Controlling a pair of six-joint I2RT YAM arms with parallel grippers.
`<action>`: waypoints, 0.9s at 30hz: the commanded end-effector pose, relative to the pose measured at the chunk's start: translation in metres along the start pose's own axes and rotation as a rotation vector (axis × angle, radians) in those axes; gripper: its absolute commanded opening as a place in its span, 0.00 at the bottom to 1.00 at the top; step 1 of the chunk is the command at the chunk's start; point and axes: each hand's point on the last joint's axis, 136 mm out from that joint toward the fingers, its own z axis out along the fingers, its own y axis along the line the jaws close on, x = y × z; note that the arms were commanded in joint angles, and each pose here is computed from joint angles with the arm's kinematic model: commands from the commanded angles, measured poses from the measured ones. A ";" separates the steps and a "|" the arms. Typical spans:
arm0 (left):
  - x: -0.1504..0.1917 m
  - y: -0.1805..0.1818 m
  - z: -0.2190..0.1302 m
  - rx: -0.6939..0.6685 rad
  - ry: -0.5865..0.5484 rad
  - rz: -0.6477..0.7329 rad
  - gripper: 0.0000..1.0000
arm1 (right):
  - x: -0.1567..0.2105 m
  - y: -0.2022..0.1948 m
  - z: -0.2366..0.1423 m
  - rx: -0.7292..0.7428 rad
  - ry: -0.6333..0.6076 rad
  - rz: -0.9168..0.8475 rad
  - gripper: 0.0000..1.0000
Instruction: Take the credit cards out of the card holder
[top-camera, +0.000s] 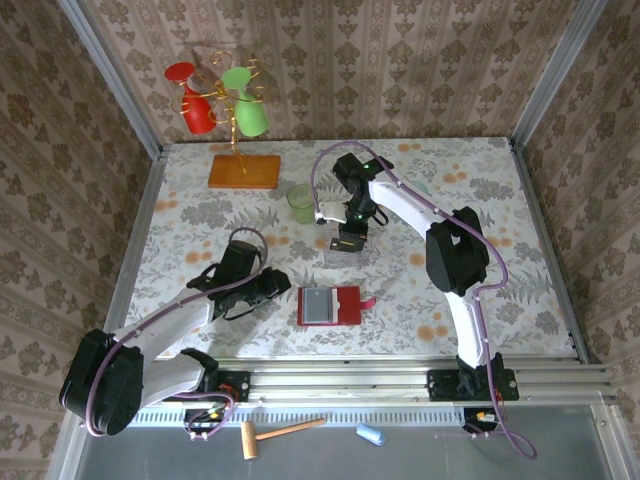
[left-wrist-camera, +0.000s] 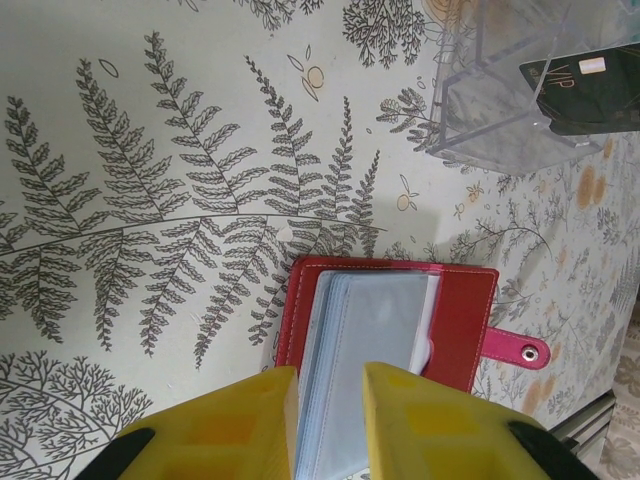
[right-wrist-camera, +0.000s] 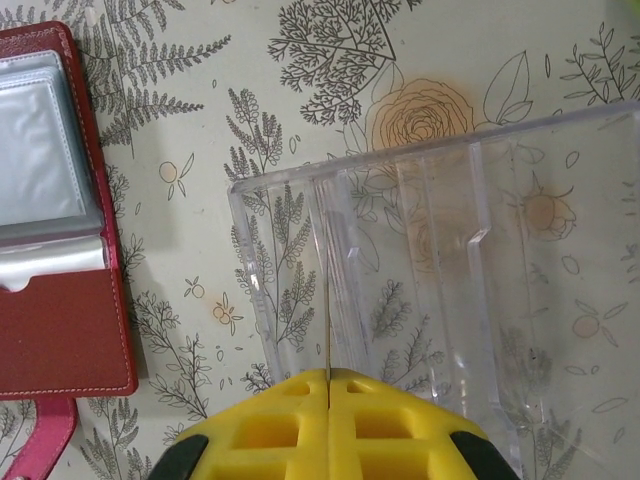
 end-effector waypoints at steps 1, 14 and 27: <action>0.002 0.007 -0.002 -0.015 0.000 -0.009 0.24 | 0.006 0.003 0.000 -0.035 0.016 0.080 0.00; 0.005 0.009 0.000 -0.013 0.010 -0.016 0.24 | 0.011 -0.002 0.000 -0.023 -0.003 0.238 0.00; 0.006 0.008 0.002 -0.011 0.019 -0.016 0.24 | 0.015 -0.008 0.002 -0.023 -0.008 0.371 0.00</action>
